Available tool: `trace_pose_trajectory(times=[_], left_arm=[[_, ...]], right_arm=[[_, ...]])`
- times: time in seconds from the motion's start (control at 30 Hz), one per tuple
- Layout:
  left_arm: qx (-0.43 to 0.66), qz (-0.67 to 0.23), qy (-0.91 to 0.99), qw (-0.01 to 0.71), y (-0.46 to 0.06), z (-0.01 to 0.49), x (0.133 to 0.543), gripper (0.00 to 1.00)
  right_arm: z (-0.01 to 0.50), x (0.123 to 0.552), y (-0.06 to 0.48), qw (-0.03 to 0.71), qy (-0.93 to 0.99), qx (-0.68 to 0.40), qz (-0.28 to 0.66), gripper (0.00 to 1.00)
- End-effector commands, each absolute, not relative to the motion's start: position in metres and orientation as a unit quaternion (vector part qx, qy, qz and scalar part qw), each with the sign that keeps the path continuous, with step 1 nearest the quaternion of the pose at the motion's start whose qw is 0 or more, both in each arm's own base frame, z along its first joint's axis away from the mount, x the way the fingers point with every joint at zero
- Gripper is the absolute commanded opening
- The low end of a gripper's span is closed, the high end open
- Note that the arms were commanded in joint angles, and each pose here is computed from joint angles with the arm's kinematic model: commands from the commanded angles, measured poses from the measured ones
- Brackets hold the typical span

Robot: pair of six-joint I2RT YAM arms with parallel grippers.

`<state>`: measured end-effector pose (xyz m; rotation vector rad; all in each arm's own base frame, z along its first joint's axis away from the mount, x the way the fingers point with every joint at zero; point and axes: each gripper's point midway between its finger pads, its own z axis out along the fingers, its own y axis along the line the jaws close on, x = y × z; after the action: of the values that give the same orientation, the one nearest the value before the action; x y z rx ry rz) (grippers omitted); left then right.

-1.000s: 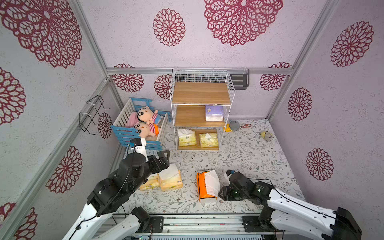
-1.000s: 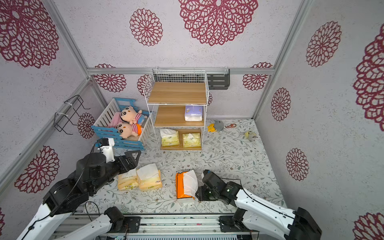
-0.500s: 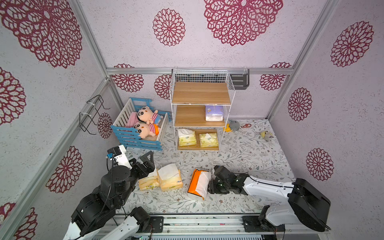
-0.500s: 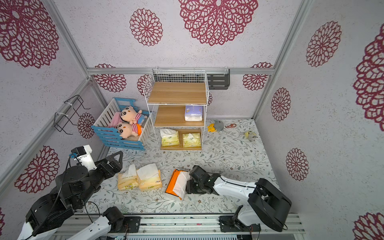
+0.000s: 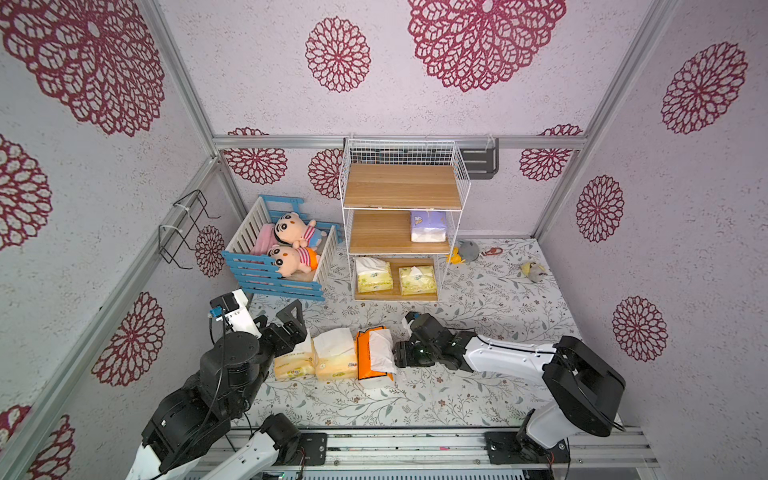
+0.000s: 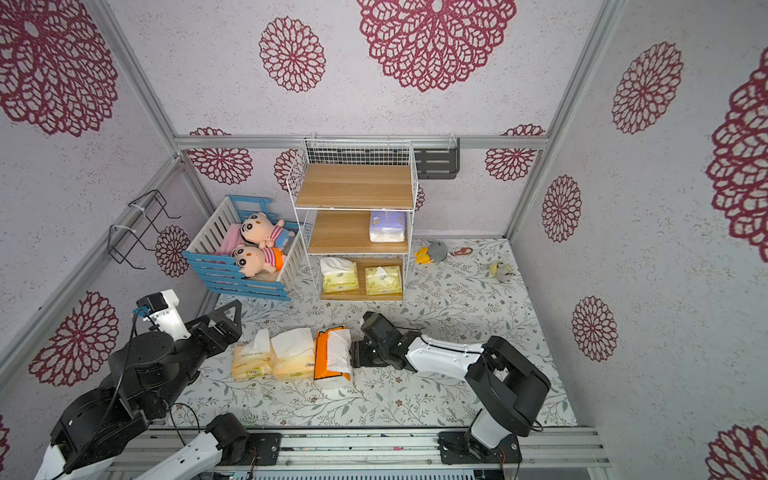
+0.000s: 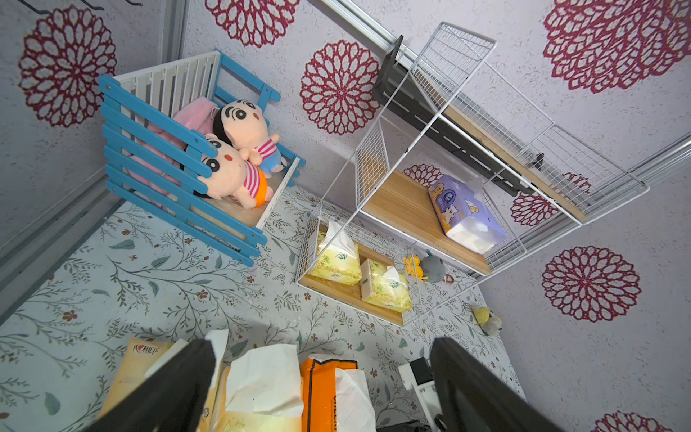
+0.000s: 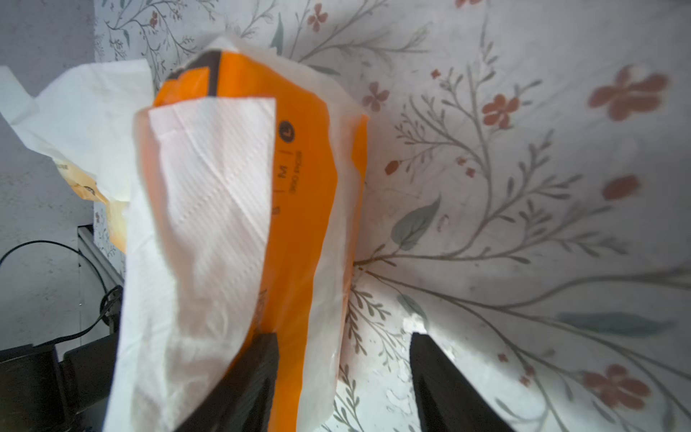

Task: Remove the tissue boxes from the shelf
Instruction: Move the box of tissues to the center of the board.

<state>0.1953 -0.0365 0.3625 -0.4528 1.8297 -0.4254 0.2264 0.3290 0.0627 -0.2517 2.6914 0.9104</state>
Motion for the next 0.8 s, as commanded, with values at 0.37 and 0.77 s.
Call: trace_pose_trajectory(times=[0.37,0.77], left_arm=[[-0.195,-0.183,0.78,0.566,-0.037,0.367,0.195,0.97],[-0.146,-0.173,0.792,0.567,-0.066,0.389,0.221,0.97]], right_arm=[[0.078,0.248,0.392,0.162,0.905,-0.102,0.38,0.65],[0.14,0.285,0.295,0.311,0.928,-0.073,0.193,0.99]])
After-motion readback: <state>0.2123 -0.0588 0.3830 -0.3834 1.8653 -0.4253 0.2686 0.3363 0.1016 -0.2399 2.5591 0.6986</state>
